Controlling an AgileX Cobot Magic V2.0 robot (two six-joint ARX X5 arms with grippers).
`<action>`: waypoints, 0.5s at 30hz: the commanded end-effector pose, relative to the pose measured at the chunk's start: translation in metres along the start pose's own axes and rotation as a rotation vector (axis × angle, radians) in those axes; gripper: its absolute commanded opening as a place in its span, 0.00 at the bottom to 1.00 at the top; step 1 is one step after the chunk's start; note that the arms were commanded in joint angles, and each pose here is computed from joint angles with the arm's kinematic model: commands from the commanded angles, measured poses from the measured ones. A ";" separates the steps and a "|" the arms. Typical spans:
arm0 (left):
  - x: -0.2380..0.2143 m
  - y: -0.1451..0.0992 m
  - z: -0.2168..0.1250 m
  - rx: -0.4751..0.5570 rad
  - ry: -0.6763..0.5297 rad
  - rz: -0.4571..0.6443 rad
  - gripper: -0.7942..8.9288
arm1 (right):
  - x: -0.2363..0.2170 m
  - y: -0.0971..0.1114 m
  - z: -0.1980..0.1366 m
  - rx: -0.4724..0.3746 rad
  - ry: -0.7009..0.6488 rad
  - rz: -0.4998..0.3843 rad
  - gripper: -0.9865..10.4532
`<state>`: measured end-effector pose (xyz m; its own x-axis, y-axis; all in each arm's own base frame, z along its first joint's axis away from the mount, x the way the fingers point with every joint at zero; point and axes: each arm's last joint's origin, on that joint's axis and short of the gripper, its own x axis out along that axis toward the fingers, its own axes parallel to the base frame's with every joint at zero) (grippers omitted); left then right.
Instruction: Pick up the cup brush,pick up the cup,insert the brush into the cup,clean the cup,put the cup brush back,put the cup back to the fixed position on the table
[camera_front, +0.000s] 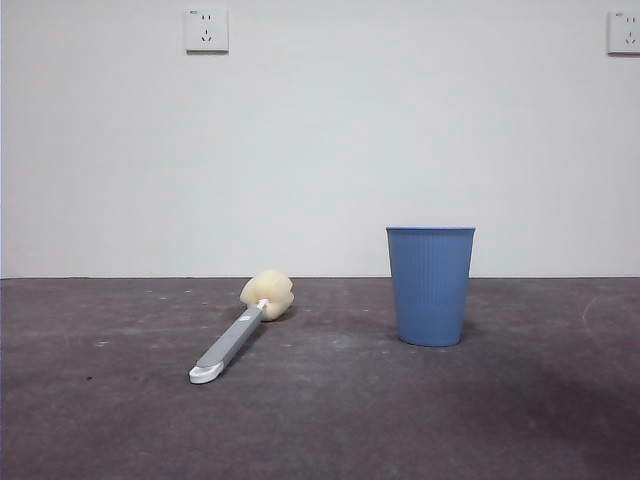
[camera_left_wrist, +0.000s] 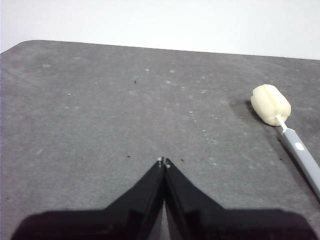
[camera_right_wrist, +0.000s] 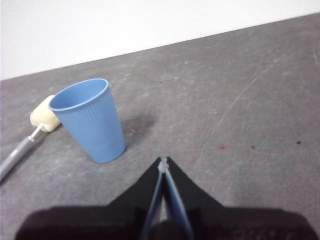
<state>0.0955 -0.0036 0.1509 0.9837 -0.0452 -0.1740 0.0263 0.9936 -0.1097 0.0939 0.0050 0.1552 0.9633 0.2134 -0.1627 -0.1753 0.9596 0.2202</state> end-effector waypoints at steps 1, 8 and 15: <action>0.000 -0.001 -0.001 -0.060 0.003 -0.028 0.08 | 0.001 0.000 -0.002 0.090 -0.002 0.008 0.08; -0.010 -0.005 0.023 -0.140 -0.033 -0.081 0.08 | -0.007 0.007 0.021 0.154 -0.068 0.049 0.08; -0.027 -0.011 0.058 -0.151 -0.020 -0.157 0.08 | -0.021 0.018 0.061 0.131 -0.126 0.096 0.08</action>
<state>0.0801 -0.0071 0.2101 0.9753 -0.1829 -0.1236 0.1444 0.9520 -0.2698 0.0831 0.0064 0.2157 0.9662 0.2569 -0.0222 -0.2335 0.9082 0.3473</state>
